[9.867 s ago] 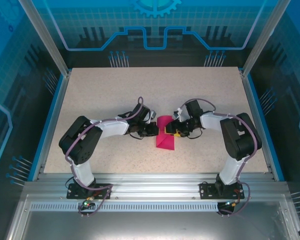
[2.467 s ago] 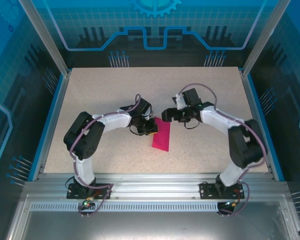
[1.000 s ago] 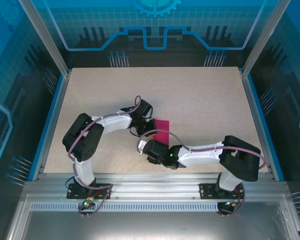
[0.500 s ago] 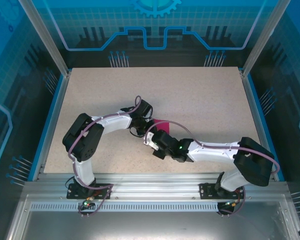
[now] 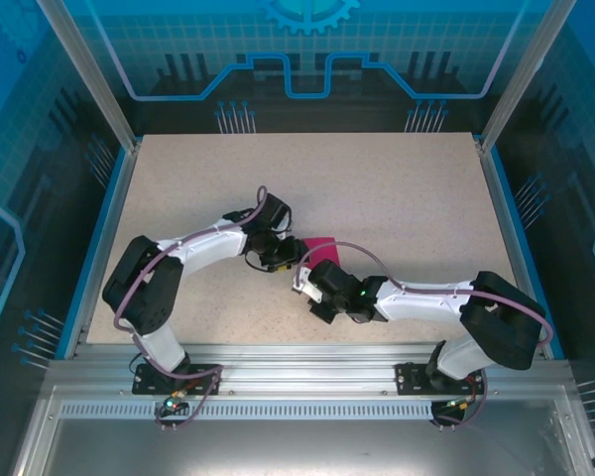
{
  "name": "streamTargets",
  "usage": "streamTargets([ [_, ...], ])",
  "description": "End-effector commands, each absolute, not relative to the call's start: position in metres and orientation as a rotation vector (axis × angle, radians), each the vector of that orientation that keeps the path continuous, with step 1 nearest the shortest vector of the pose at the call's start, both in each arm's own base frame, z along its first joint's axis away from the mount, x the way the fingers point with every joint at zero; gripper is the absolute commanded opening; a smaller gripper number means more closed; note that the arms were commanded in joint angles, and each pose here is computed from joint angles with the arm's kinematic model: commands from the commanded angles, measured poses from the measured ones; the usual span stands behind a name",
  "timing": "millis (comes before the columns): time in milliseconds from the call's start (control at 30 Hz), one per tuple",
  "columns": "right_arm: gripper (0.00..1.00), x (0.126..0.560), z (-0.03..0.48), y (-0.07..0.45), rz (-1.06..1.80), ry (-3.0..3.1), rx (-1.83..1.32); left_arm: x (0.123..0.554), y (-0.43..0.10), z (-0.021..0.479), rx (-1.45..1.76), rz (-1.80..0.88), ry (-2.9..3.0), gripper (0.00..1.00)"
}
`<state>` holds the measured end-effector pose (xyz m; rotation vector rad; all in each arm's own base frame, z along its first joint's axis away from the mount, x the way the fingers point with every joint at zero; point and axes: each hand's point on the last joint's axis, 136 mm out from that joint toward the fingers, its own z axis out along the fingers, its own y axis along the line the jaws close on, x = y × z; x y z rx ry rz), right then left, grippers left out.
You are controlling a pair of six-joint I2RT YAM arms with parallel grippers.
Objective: Fold a paper plane with a square sheet of paper (fold left side to right side)
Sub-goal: Third fold the triangle at the center of the table.
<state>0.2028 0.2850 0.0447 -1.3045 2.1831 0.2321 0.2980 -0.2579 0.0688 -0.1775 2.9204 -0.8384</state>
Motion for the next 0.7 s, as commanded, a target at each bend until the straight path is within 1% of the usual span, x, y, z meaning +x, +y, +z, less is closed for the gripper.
streamTargets([
  [0, 0.00, 0.203, 0.045, 0.285, 0.264, 2.203, -1.272, 0.300, -0.258, 0.081, -0.126, -0.853, 2.911, 0.49],
  [133, 0.00, 0.204, 0.045, 0.285, 0.262, 2.204, -1.266, 0.318, -0.280, 0.082, -0.064, -0.920, 2.900, 0.39],
  [200, 0.00, 0.205, 0.044, 0.284, 0.261, 2.207, -1.261, 0.328, -0.290, 0.079, -0.031, -0.928, 2.902, 0.36],
  [333, 0.00, 0.206, 0.044, 0.285, 0.261, 2.213, -1.259, 0.344, -0.313, 0.069, 0.031, -0.964, 2.909, 0.35],
  [433, 0.00, 0.206, 0.043, 0.285, 0.261, 2.217, -1.261, 0.352, -0.326, 0.056, 0.082, -0.941, 2.937, 0.33],
  [667, 0.00, 0.207, 0.042, 0.284, 0.281, 2.234, -1.252, 0.359, -0.335, 0.024, 0.087, -0.888, 2.994, 0.29],
])
